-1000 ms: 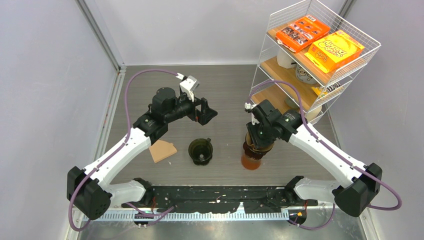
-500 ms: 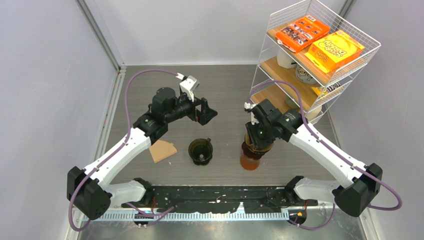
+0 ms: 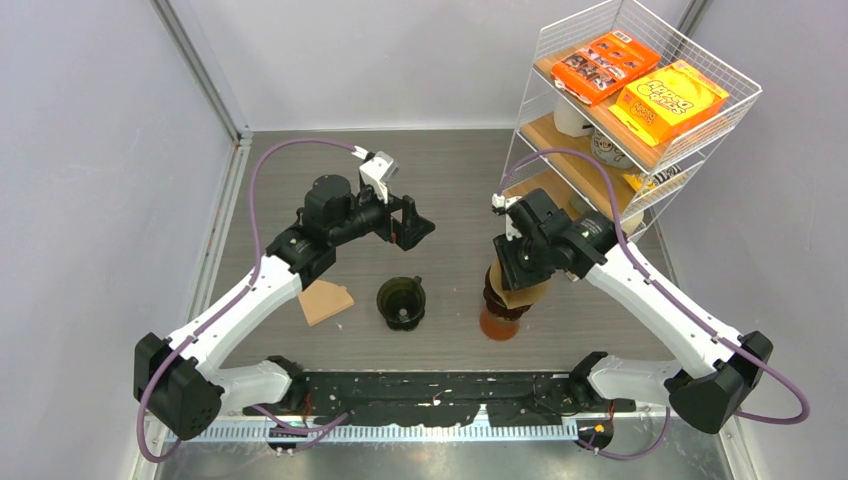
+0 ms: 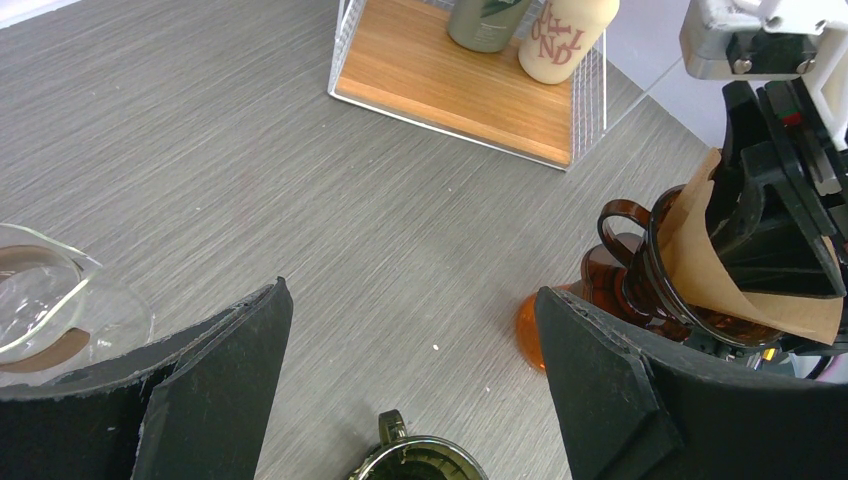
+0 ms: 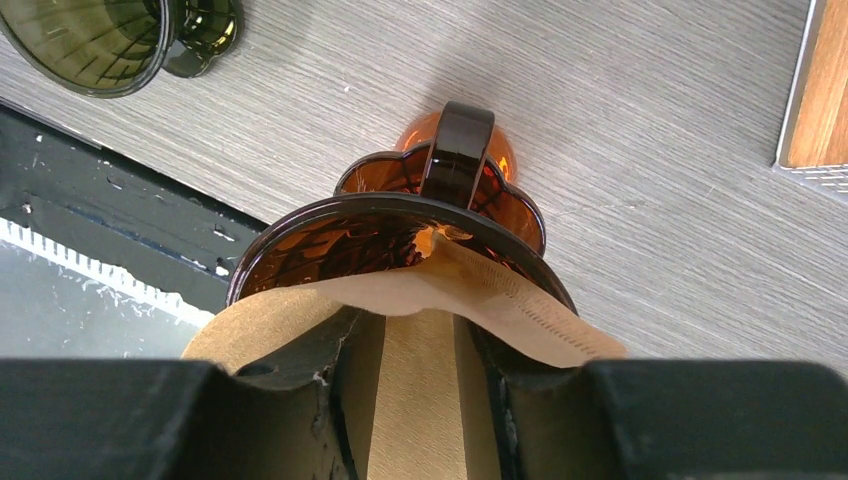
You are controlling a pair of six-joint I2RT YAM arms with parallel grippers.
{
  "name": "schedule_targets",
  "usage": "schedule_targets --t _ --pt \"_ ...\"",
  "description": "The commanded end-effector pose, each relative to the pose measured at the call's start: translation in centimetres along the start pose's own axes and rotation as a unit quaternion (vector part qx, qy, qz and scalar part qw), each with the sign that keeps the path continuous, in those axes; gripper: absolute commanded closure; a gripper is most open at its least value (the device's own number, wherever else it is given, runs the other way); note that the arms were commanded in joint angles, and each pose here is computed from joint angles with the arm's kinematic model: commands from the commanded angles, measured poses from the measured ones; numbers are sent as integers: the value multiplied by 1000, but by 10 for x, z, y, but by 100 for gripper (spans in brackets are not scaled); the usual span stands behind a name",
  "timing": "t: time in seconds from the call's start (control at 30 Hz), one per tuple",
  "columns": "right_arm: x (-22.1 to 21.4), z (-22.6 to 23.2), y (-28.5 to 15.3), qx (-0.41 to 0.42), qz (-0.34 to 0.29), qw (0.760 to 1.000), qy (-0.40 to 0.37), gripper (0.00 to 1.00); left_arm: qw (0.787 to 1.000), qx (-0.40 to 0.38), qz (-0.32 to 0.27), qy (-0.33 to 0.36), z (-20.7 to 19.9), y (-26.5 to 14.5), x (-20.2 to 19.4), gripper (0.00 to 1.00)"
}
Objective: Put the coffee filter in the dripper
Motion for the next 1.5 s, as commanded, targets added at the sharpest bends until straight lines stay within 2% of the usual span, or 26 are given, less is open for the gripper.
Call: schedule_targets --t 0.0,0.23,0.57,0.83,0.97,1.13,1.2,1.33,1.47 --pt "8 3 -19 2 -33 999 4 63 999 -6 -40 11 -3 -8 25 0" --pt "9 4 -25 2 -39 999 2 62 999 -6 -41 11 -3 -8 25 0" --pt "16 14 -51 44 -72 996 -7 60 999 -7 -42 12 -3 -9 25 0" --pt "31 14 -82 44 -135 990 -14 54 999 -8 -43 12 -4 -10 24 0" --pt "37 12 -92 42 -169 985 -15 45 999 -9 -45 12 -5 -11 25 0" --pt "41 11 -95 44 -197 979 -11 14 999 -9 -47 13 -5 -12 26 0" --pt "42 10 -94 39 -205 978 -3 7 999 -8 -47 12 -5 -13 26 0" --pt "42 10 -90 41 -203 978 -2 1 999 -9 -47 12 -5 -13 26 0" --pt "44 7 -84 25 -204 979 1 3 999 -8 -47 12 -5 -13 26 0"
Point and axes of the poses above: each gripper's point midway between its finger pads, its own y axis out along the fingers, its own z axis along the line the jaws close on, x = y × z, the point moved 6 cm from there along -y, back along the fingers, and after that the axes turned 12 degrees about y, right-handed, at the moved point
